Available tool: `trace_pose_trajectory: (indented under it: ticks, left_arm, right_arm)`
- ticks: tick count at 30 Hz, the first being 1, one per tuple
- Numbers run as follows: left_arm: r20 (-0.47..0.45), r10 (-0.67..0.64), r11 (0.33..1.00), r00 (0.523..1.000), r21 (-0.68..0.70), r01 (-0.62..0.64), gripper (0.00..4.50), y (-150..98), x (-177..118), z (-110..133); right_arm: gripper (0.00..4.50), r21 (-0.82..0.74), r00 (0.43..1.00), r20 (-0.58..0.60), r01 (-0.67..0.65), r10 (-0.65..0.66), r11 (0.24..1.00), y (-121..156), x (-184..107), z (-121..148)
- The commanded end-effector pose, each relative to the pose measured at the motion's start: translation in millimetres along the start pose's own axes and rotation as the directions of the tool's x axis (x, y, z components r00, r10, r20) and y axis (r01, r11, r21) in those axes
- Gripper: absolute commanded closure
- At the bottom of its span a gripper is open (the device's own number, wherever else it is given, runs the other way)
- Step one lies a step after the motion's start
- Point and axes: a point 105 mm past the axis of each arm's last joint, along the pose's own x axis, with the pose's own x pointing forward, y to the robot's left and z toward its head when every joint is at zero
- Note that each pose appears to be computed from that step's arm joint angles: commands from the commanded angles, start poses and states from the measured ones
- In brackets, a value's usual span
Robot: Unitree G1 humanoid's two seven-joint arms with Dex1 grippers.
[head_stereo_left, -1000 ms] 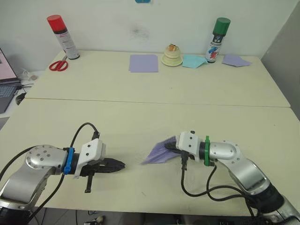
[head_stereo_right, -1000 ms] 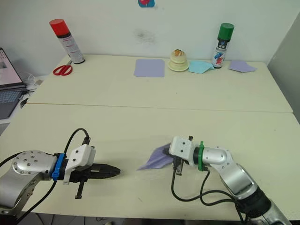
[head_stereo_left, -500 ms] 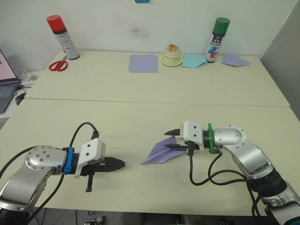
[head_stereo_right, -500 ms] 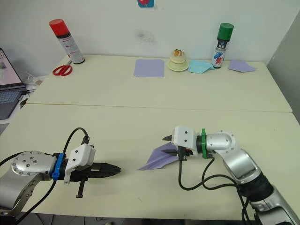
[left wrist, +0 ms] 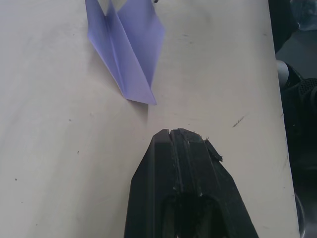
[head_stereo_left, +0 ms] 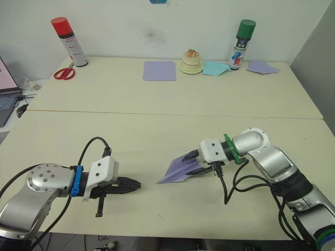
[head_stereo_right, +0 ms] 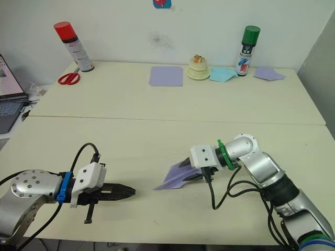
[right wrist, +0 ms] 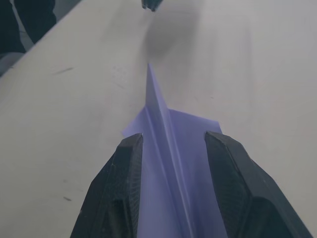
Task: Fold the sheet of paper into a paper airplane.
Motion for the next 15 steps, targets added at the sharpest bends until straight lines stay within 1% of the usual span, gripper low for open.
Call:
trace_pose_trajectory:
  ticks: [1, 6, 12, 15]
  left_arm:
    - [0.001, 0.001, 0.999, 1.000, 0.048, -0.001, 4.50, -0.6, -2.7, 9.8]
    - [0.004, -0.006, 0.999, 1.000, 0.053, 0.006, 4.50, -0.3, 0.8, 11.4]
    - [0.011, -0.008, 0.999, 1.000, 0.053, 0.007, 4.50, -0.5, 0.3, 15.3]
    - [0.033, -0.004, 0.999, 0.999, 0.043, 0.002, 4.50, -0.2, -1.4, 19.1]
  right_arm:
    - [2.48, -0.037, 1.000, -0.028, 0.005, -0.006, 0.999, -5.7, 2.3, -2.8]
    - [2.48, -0.038, 0.998, -0.065, -0.004, 0.002, 0.999, -10.1, 13.7, -14.4]
    - [2.48, -0.014, 0.994, -0.099, -0.044, 0.042, 0.999, -3.6, 28.8, -34.8]
    - [2.48, 0.010, 0.993, -0.107, -0.049, 0.049, 0.999, -0.4, 30.2, -44.1]
